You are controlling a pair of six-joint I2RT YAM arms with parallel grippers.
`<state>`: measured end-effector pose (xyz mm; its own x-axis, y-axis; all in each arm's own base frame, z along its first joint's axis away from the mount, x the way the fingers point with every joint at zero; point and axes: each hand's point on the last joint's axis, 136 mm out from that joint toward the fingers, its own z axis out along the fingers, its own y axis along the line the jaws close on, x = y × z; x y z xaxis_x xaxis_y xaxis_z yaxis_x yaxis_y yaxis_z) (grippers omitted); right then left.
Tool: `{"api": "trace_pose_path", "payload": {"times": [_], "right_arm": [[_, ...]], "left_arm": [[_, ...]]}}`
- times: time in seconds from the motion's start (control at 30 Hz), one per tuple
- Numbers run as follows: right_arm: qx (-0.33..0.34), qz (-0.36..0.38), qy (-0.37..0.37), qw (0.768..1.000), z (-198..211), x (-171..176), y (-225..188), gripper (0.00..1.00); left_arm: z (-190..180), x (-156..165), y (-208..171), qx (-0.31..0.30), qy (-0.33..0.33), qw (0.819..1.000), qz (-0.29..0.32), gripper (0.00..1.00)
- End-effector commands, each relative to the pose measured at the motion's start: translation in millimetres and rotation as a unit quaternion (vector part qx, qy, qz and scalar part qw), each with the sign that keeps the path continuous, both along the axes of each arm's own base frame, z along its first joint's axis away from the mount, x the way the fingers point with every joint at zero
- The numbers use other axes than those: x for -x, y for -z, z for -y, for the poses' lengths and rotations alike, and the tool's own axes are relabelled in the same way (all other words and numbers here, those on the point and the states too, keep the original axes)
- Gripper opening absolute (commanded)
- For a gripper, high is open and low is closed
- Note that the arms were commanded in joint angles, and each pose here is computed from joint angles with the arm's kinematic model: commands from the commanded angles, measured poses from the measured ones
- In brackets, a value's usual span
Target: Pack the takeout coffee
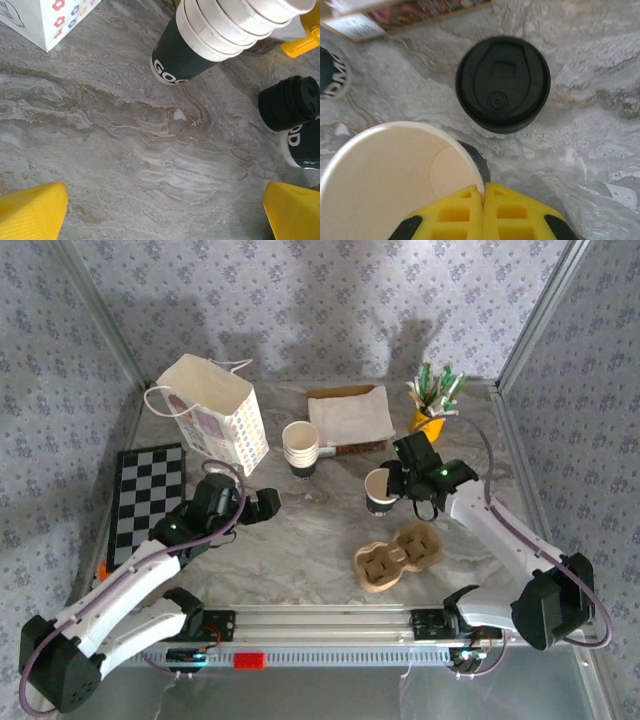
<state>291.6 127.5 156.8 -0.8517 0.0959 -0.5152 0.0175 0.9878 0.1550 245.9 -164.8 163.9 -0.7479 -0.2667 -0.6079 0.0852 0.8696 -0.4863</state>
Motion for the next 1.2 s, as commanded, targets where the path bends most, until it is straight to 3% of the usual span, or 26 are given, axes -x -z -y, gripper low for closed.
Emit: {"api": "trace_pose_path", "payload": {"times": [0.0, 0.47, 0.6, 0.93, 1.17], "right_arm": [[-0.021, 0.017, -0.003, 1.000, -4, -4, 1, 0.06], [-0.026, -0.004, 0.034, 0.999, 14, 4, 26, 0.11], [-0.022, -0.020, 0.049, 0.998, 19, 11, 27, 0.25], [-0.020, -0.010, 0.057, 0.998, 27, 7, -14, 0.55], [0.018, -0.050, 0.055, 0.997, 26, -21, -13, 0.73]], "left_arm": [[8, -8, -17, 0.011, -0.004, 1.000, 0.023, 1.00], [16, -14, -12, -0.005, 0.000, 1.000, 0.018, 1.00], [17, -15, -12, -0.006, 0.001, 1.000, 0.018, 1.00], [19, -16, -22, -0.006, 0.005, 1.000, 0.024, 1.00], [21, -20, -30, -0.003, 0.005, 0.999, 0.033, 1.00]]}}
